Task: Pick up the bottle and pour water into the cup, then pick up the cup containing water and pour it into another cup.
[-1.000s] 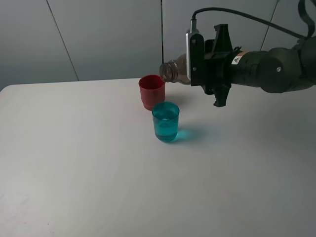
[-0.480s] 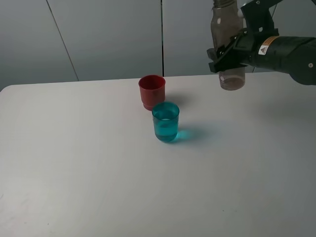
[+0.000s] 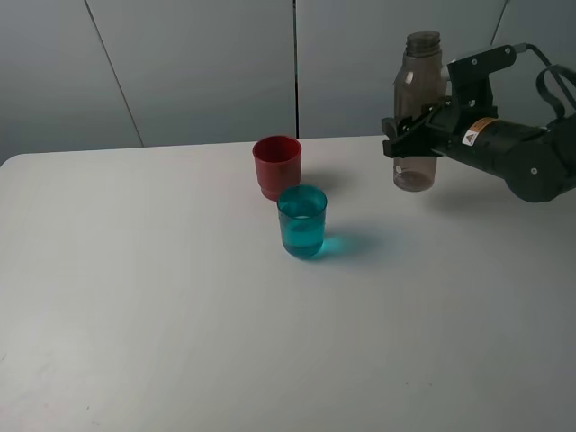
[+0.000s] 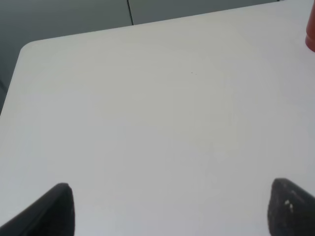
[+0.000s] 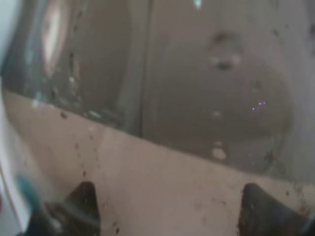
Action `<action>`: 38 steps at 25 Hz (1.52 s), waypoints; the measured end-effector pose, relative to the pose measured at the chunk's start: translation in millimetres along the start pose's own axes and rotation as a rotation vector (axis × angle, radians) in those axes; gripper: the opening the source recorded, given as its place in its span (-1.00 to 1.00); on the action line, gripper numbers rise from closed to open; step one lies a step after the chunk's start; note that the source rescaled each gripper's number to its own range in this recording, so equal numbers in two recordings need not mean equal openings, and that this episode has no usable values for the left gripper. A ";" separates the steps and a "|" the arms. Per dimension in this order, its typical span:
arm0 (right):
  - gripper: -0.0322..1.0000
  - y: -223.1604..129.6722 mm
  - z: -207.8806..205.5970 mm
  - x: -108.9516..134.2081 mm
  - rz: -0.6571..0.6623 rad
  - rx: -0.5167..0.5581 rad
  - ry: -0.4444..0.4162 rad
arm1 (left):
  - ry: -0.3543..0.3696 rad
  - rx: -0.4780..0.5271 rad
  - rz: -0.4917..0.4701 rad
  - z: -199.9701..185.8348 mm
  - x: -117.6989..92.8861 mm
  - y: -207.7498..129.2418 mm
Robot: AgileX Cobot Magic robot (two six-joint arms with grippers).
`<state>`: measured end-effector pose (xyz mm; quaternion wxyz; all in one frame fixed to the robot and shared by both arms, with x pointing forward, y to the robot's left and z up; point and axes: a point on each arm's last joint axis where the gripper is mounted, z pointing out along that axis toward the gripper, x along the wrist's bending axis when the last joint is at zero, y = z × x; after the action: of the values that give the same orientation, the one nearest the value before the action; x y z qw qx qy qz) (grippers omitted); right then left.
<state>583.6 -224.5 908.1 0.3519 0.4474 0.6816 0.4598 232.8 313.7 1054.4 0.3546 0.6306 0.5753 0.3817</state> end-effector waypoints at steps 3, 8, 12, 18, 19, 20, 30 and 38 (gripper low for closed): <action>-0.85 -9.7 3.7 -1.1 0.021 0.026 -0.017 | 0.000 0.000 0.000 0.0 0.0 0.0; -0.85 -20.2 7.2 -1.9 0.032 0.057 -0.031 | 0.000 0.000 0.000 0.0 0.0 0.0; -0.85 -21.0 7.4 -1.9 0.028 0.059 -0.031 | 0.000 0.000 0.000 0.0 0.0 0.0; -0.85 -21.2 7.4 -2.0 0.029 0.062 -0.032 | 0.000 0.000 0.000 0.0 0.0 0.0; -0.85 -22.4 7.6 -2.0 0.030 0.069 -0.032 | 0.000 0.000 0.000 0.0 0.0 0.0; -0.85 -23.2 7.7 -1.9 0.030 0.073 -0.031 | 0.000 0.000 0.000 0.0 0.0 0.0; -0.85 -33.1 10.5 -1.1 0.032 0.106 -0.028 | 0.000 0.000 0.000 0.0 0.0 0.0; 0.92 -19.7 4.8 -2.0 0.023 0.081 -0.032 | 0.000 0.000 0.000 0.0 0.0 0.0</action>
<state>582.9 -228.4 888.1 0.3391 0.4763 0.6888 0.4286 232.8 313.7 1054.4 0.3546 0.6306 0.5753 0.3817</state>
